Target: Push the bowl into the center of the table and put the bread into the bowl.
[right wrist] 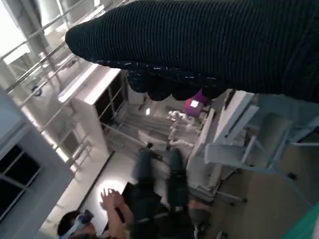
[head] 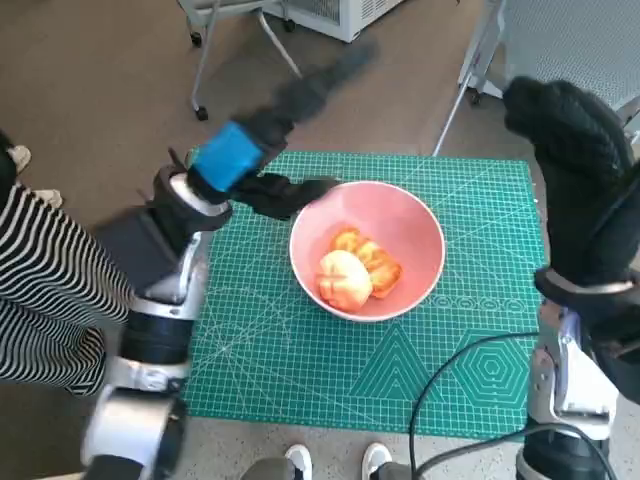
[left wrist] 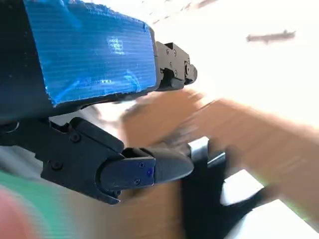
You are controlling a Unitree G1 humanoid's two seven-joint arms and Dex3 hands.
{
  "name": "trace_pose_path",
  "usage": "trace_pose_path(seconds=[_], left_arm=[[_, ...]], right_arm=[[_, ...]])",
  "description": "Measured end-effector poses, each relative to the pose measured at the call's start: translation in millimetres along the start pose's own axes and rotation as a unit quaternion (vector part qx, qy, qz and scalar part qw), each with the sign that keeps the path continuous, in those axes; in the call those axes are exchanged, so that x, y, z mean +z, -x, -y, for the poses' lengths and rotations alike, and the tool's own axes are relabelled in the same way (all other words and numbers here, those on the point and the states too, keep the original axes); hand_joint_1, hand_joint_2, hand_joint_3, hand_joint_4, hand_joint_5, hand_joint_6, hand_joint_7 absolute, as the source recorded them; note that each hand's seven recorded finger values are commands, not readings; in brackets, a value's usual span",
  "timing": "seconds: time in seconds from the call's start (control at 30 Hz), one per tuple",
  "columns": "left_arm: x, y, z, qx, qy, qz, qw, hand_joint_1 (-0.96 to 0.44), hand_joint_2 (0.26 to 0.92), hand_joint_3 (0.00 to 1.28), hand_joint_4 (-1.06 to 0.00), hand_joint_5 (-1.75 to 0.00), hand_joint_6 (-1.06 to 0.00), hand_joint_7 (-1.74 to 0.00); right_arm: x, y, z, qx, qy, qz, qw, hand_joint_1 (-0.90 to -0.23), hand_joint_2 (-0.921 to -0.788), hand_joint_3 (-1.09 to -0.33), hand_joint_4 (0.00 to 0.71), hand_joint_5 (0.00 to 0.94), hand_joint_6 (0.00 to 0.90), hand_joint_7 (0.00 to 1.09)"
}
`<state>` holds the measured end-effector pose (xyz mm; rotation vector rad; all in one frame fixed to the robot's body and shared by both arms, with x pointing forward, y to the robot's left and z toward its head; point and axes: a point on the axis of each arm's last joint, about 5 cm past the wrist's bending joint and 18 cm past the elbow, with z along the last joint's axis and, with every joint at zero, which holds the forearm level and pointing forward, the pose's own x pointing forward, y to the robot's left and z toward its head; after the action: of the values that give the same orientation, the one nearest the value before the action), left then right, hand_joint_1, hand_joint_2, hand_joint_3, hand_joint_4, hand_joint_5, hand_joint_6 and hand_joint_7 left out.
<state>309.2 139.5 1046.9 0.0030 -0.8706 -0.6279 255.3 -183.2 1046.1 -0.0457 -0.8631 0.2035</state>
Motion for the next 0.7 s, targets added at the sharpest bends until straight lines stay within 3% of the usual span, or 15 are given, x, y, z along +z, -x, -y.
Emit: trace_pose_path(seconds=[0.23,0.7], left_arm=[[-4.6,11.7,6.4,0.029,0.034,0.007,0.999,-0.82,0.921,0.61,0.0,0.0,-0.13,0.0],[-3.0,20.1,6.8,0.033,0.028,0.007,0.999,-0.82,0.921,0.6,0.0,0.0,-0.1,0.0]], right_arm=[[2.5,-7.9,-4.2,0.008,0.01,0.011,0.9999,-0.684,-0.921,-0.692,0.18,0.0,0.038,0.61],[-0.2,-12.2,-7.5,0.016,0.025,0.019,0.9994,-0.676,-0.921,-0.692,0.173,0.0,0.034,0.6]])
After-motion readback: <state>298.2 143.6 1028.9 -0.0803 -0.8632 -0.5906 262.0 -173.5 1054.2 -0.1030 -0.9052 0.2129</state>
